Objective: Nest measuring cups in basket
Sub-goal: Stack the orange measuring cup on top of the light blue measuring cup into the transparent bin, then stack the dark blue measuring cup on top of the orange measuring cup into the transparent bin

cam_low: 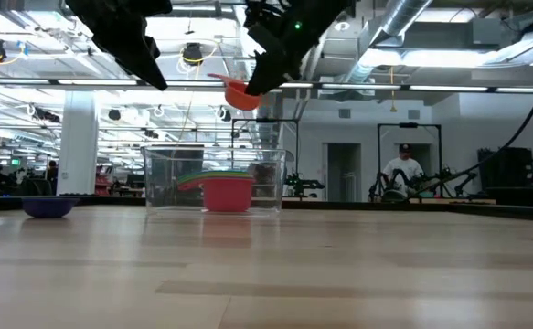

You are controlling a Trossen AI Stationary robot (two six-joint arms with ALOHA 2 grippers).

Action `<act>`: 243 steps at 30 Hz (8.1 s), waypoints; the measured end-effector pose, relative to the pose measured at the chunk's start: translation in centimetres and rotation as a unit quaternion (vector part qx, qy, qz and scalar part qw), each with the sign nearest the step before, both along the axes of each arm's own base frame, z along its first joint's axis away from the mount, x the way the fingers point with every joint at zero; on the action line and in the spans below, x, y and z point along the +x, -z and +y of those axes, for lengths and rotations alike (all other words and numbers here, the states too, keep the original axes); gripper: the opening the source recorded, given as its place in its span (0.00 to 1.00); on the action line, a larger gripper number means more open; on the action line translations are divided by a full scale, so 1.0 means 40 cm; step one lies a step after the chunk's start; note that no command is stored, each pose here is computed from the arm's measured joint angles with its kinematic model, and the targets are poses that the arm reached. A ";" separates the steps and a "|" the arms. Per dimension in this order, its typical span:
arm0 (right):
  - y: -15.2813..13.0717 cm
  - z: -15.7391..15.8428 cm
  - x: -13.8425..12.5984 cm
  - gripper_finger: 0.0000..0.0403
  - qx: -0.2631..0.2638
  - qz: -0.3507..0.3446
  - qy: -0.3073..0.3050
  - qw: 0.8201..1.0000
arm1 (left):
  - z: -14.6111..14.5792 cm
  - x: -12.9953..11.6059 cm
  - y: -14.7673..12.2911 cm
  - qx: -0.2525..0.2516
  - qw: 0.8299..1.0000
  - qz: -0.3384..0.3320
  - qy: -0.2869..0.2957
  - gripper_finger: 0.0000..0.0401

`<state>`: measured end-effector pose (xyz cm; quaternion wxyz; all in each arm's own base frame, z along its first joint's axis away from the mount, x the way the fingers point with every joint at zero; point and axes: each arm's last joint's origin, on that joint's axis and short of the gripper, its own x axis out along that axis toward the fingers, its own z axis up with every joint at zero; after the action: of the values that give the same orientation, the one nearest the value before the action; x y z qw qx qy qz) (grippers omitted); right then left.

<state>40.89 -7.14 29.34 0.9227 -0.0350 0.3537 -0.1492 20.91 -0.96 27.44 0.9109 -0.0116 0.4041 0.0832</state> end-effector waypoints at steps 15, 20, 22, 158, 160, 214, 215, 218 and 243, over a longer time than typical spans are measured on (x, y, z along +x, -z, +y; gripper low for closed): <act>0.129 -0.125 0.046 0.03 0.049 0.024 -0.112 0.992 | -0.001 0.009 -0.009 -0.018 0.999 -0.029 -0.017 0.21; 0.143 -0.149 0.083 0.02 0.036 0.016 -0.116 0.993 | -0.001 0.009 -0.009 -0.018 0.999 -0.028 -0.017 0.21; 0.149 -0.155 0.100 0.02 0.028 0.020 -0.125 0.992 | -0.001 0.009 -0.009 -0.018 0.999 -0.028 -0.017 0.21; -0.103 -0.068 -0.151 0.22 0.188 0.285 0.166 0.925 | 0.108 -0.145 -0.036 0.076 0.976 0.179 -0.097 0.13; -0.110 -0.035 -0.172 0.22 0.193 0.309 0.173 0.915 | 0.104 -0.172 -0.039 0.064 0.973 0.192 -0.111 0.13; 0.088 0.149 -0.253 0.22 0.084 -0.488 -0.018 0.868 | 0.077 -0.260 0.013 -0.030 0.993 0.008 -0.111 0.13; 0.098 0.137 -0.252 0.22 0.091 -0.471 -0.008 0.877 | 0.077 -0.259 0.013 -0.039 0.991 0.005 -0.124 0.13; 0.122 0.119 -0.250 0.22 0.118 -0.435 0.017 0.893 | 0.077 -0.259 0.013 -0.079 0.982 -0.008 -0.174 0.13; 0.196 0.106 -0.253 0.22 0.184 -0.303 0.041 0.934 | 0.046 -0.232 0.153 -0.205 0.967 0.042 -0.144 0.13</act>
<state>30.77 -2.91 21.50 0.9694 0.1965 0.0801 -0.1234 11.62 0.87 21.31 0.8498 -0.2527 0.4443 0.1289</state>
